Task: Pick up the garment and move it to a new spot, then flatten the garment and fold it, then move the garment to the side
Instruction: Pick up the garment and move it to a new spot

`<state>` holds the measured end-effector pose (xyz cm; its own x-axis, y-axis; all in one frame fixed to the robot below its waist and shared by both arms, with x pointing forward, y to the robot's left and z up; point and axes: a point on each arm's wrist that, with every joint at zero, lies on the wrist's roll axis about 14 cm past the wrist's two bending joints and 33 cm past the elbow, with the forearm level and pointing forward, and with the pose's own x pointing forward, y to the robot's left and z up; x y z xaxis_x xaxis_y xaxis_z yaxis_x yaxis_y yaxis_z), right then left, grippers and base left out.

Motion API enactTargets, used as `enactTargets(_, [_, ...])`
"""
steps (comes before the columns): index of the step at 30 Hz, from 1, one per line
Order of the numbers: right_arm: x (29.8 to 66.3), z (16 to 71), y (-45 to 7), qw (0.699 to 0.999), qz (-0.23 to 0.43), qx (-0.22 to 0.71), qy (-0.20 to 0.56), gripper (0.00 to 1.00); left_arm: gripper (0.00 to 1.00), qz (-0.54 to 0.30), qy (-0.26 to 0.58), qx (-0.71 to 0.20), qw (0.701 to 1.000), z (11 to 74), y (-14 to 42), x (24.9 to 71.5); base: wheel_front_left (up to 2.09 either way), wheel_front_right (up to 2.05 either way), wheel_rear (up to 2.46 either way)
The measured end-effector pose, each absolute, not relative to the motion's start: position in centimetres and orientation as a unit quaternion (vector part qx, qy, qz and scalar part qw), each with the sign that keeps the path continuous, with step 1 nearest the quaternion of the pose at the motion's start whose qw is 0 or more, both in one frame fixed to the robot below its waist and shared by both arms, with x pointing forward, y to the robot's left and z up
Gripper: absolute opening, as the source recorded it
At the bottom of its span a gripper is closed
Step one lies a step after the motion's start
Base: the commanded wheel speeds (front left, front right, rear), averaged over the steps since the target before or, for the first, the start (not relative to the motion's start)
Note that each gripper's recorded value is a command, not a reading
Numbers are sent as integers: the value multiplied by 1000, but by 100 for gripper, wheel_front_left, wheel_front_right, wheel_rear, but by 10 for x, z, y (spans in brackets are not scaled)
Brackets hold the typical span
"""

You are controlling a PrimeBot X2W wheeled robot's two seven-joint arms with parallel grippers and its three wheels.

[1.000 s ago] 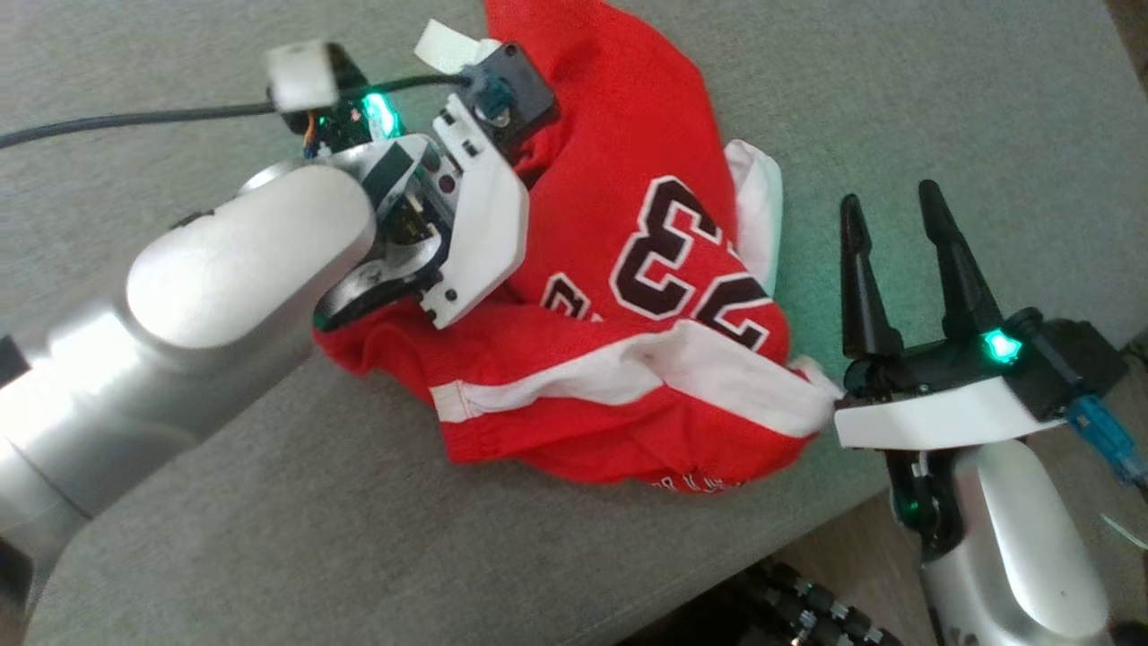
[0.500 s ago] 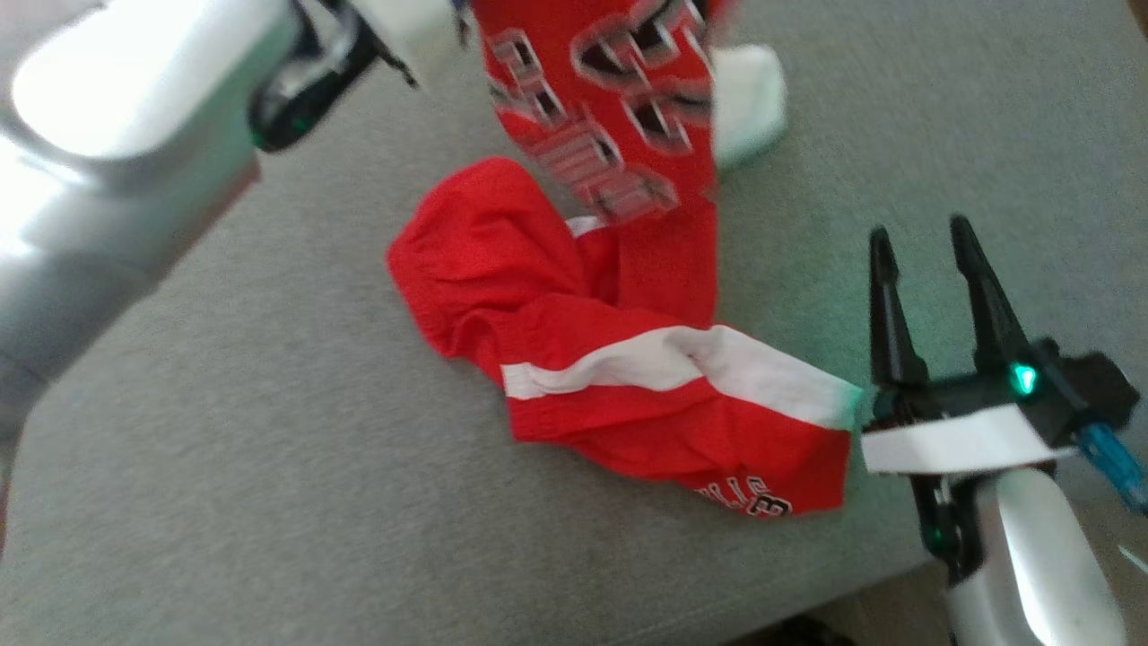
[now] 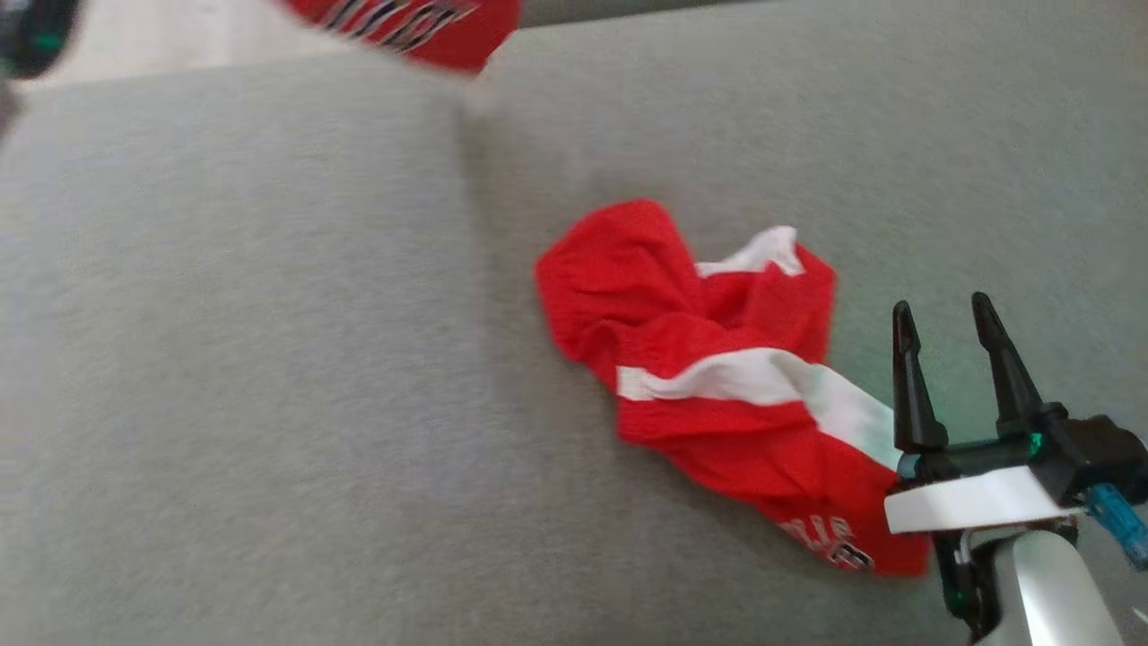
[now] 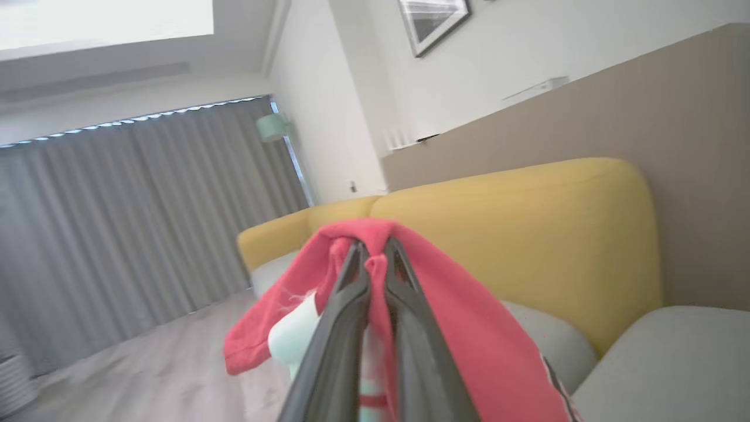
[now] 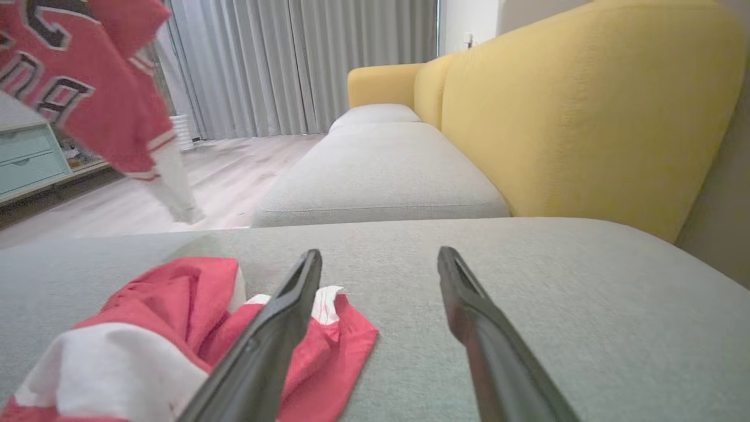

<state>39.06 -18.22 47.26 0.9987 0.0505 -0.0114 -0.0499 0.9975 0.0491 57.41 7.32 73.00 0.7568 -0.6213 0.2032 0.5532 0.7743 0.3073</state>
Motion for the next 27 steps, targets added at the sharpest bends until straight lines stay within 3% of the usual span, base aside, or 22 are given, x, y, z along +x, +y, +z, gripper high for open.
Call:
enactTargets(6, [403,475,-149,997,75,22,0,100,0,-206,-135,142,959,732,179,560,0,0,0])
enactTargets(16, [421,466,-106,990,136,21,7,100,0,-47,-34,123,991,648,316,519,0,0,0])
enactTargets(22, [429,452,-102,989,142,18,21,100,0,43,33,84,995,575,365,495,0,0,0])
enactTargets(27, [435,451,-106,991,134,18,21,100,0,53,65,33,996,528,365,479,0,0,0])
